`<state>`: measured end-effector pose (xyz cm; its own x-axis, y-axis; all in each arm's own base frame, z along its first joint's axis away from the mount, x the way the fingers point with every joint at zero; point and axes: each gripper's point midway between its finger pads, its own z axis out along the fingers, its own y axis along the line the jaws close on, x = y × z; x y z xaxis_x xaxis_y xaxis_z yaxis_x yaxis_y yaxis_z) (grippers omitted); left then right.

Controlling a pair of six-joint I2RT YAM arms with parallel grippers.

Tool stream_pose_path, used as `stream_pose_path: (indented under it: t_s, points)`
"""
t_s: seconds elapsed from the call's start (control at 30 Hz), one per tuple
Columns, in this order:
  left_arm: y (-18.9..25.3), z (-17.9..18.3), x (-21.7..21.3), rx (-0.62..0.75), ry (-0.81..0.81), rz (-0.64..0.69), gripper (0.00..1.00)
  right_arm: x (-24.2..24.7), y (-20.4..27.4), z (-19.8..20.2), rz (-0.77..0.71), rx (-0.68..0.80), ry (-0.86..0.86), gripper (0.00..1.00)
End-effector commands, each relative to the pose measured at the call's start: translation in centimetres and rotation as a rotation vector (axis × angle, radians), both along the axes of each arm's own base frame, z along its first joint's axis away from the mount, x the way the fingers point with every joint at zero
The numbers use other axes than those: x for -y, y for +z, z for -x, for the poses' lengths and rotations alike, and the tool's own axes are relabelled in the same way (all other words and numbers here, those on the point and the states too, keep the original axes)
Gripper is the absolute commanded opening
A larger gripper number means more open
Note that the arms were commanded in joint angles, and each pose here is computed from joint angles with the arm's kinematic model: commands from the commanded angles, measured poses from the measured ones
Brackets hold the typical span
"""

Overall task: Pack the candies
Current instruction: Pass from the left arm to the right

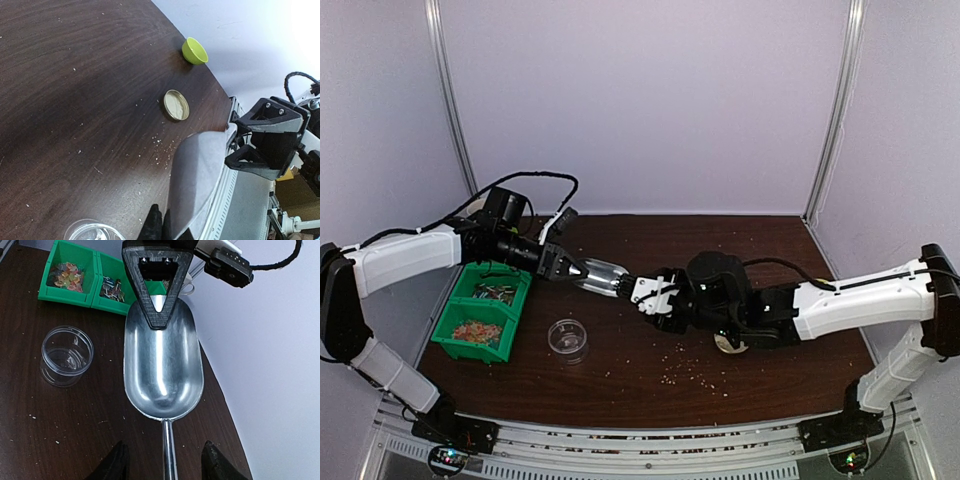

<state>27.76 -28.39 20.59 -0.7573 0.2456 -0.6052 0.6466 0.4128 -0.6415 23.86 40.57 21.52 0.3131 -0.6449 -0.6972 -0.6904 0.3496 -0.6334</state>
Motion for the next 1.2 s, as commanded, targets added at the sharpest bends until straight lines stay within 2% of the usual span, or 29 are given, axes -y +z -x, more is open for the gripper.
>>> stream_pose_path:
  t_s: [0.0, 0.1, 0.27, 0.53, 0.6, 0.67, 0.7, 0.93, 1.17]
  points:
    - [3.4, 0.2, 0.7, 0.1, -0.058, 0.089, 0.0, -0.6, 1.4, 1.1, -0.099, -0.009, 0.102, 0.5]
    - [3.9, 0.5, 0.9, 0.106, -0.074, 0.111, 0.0, -0.5, 1.9, 1.8, -0.165, -0.019, 0.146, 0.51]
    - [4.2, 0.8, 0.9, 0.114, -0.086, 0.125, 0.0, 0.2, 2.4, 1.1, -0.237, 0.017, 0.106, 0.44]
    - [4.2, 0.8, 1.0, 0.113, -0.089, 0.126, 0.0, 0.4, 2.3, 0.3, -0.238, 0.085, 0.072, 0.49]
    - [4.1, 0.9, 1.1, 0.109, -0.091, 0.126, 0.0, 0.3, 2.4, 0.2, -0.24, 0.091, 0.073, 0.48]
    - [4.1, 0.9, 1.2, 0.109, -0.096, 0.127, 0.0, 0.1, 2.4, 0.1, -0.238, 0.095, 0.074, 0.37]
    - [4.1, 1.0, 1.2, 0.107, -0.098, 0.127, 0.0, 0.0, 2.3, 0.1, -0.232, 0.093, 0.075, 0.35]
    - [4.2, 1.1, 1.3, 0.106, -0.103, 0.13, 0.0, -0.2, 1.9, -0.1, -0.217, 0.1, 0.084, 0.4]
    - [4.2, 1.5, 1.5, 0.1, -0.12, 0.137, 0.0, -0.1, 2.2, -0.5, -0.23, 0.102, 0.089, 0.36]
